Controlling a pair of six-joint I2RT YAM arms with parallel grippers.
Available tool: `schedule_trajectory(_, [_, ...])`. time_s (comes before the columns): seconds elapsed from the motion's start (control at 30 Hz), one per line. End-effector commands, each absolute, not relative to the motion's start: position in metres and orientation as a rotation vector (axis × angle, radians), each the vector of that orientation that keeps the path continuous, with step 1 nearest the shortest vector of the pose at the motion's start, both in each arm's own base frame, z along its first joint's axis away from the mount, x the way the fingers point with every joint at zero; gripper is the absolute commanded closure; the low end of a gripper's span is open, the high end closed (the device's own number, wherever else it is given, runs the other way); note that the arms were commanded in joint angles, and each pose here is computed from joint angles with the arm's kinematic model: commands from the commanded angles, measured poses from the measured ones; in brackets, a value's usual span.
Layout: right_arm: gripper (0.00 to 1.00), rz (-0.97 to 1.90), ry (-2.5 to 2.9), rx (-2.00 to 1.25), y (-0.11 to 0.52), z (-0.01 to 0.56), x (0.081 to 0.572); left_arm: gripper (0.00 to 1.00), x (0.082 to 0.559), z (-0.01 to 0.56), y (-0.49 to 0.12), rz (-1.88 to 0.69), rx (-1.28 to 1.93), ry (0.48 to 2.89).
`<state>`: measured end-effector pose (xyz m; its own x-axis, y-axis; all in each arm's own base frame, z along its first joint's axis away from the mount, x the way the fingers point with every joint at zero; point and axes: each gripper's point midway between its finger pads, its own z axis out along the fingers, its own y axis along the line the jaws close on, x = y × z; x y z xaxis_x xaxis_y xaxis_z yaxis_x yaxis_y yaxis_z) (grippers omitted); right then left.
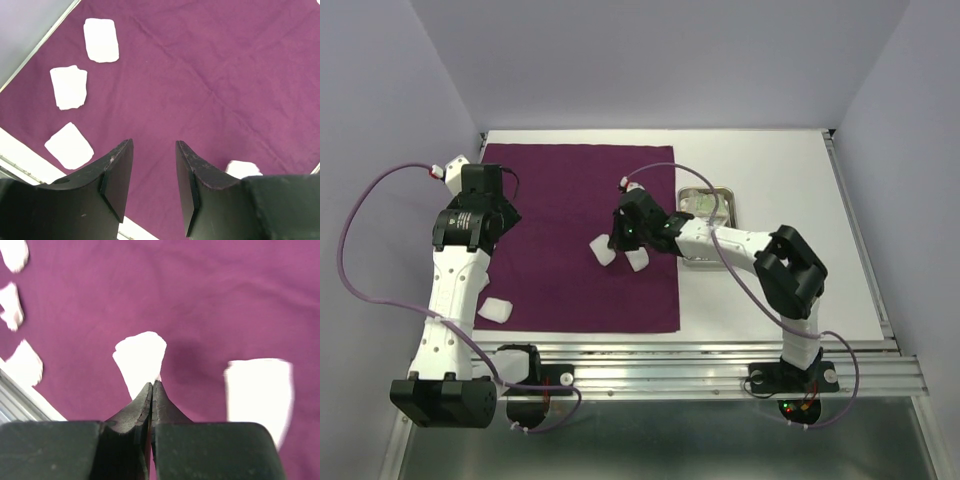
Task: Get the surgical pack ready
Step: Adjust the medical item in the surgical kit.
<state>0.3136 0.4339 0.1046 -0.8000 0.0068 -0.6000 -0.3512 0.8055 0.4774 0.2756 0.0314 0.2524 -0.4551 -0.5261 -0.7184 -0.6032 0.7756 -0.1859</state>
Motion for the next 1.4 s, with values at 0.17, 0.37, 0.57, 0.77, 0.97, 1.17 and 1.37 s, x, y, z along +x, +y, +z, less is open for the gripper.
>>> schedule_trajectory(0.17, [0.99, 0.798, 2.343, -0.142, 0.390, 0.126, 0.327, 0.50, 0.276, 0.252, 0.034, 0.129, -0.829, 2.139])
schedule_trajectory(0.37, [0.99, 0.790, 2.384, -0.151, 0.377, 0.114, 0.322, 0.50, 0.276, 0.251, 0.034, 0.126, -0.832, 2.140])
schedule_trajectory(0.57, [0.99, 0.759, 2.412, -0.129, 0.364, 0.107, 0.329, 0.50, 0.276, 0.251, 0.033, 0.126, -0.835, 2.140])
schedule_trajectory(0.77, [0.99, 0.740, 2.443, -0.140, 0.356, 0.099, 0.330, 0.50, 0.276, 0.250, 0.034, 0.131, -0.839, 2.140])
schedule_trajectory(0.97, [0.99, 0.728, 2.471, -0.164, 0.356, 0.091, 0.327, 0.50, 0.276, 0.250, 0.034, 0.130, -0.838, 2.142])
schedule_trajectory(1.17, [0.99, 0.717, 2.484, -0.153, 0.352, 0.085, 0.330, 0.50, 0.276, 0.249, 0.033, 0.127, -0.837, 2.143])
schedule_trajectory(1.37, [0.99, 0.729, 2.509, -0.168, 0.357, 0.076, 0.329, 0.50, 0.276, 0.250, 0.033, 0.125, -0.837, 2.143])
